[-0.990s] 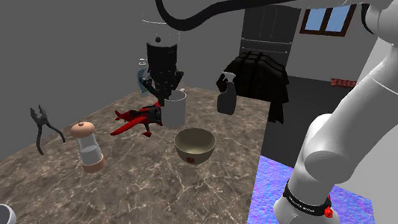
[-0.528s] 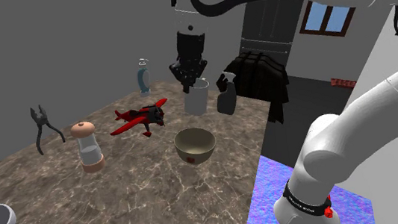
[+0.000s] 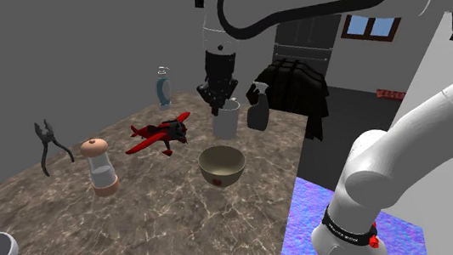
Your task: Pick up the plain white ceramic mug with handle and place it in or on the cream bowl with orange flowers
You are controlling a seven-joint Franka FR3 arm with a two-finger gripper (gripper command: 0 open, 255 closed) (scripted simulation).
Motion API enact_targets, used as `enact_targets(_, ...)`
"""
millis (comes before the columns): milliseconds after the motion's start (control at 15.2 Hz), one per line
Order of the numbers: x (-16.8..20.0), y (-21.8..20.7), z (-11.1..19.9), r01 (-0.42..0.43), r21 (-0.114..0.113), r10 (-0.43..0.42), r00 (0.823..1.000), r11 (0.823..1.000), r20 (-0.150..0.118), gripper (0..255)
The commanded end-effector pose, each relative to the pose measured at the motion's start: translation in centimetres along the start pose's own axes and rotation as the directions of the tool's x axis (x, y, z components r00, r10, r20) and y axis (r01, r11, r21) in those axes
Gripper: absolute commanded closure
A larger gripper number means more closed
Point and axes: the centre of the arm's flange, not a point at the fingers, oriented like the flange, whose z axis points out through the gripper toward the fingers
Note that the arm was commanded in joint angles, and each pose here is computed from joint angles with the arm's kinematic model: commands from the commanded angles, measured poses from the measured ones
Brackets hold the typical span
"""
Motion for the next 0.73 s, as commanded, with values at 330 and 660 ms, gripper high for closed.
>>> enact_targets(330, -0.3, 0.0, 3.7, 0.0, 0.0, 0.0, 1.0, 1.0, 0.0, 255)
enact_targets(660, -0.5, 0.0, 6.3, 0.0, 0.0, 0.0, 1.0, 1.0, 0.0, 255)
